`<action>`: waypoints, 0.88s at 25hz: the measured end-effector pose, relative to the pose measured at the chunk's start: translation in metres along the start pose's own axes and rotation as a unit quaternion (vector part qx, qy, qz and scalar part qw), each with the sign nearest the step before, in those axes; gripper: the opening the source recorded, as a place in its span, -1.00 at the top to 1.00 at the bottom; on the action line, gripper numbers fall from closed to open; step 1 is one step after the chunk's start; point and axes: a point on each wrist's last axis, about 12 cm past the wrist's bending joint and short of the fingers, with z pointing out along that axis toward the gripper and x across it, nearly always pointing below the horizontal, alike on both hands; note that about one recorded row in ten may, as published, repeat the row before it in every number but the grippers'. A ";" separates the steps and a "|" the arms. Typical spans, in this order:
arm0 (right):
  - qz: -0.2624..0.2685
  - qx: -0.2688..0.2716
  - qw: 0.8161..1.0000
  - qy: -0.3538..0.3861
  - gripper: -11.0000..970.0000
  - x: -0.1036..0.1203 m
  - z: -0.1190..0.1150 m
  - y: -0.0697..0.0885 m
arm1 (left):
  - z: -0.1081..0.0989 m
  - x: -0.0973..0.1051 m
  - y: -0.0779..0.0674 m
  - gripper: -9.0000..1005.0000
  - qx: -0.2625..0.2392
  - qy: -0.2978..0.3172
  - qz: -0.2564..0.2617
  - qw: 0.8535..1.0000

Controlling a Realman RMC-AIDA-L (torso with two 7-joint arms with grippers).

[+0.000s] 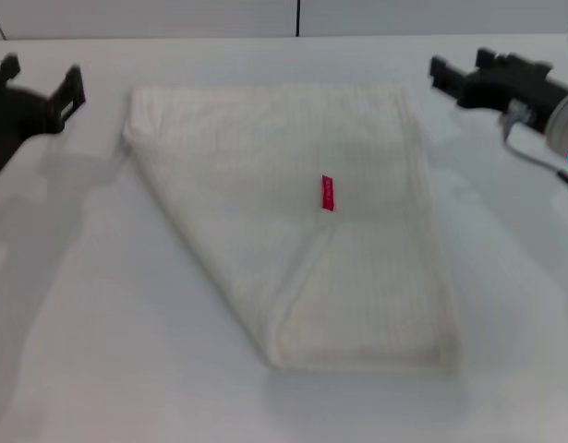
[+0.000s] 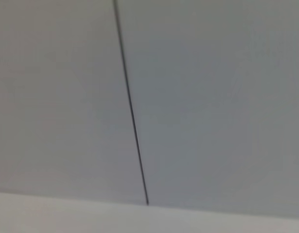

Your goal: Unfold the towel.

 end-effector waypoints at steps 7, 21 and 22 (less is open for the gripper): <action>0.046 -0.032 0.994 0.092 -0.16 -0.034 0.008 -0.025 | 0.007 -0.059 -0.011 -0.53 0.032 0.066 0.044 0.996; 0.048 -0.038 0.977 0.203 0.84 -0.046 0.038 -0.031 | 0.024 -0.117 -0.042 -0.53 0.123 0.178 0.103 0.971; 0.047 -0.038 0.976 0.210 0.87 -0.046 0.039 -0.031 | 0.025 -0.118 -0.044 -0.53 0.133 0.182 0.104 0.969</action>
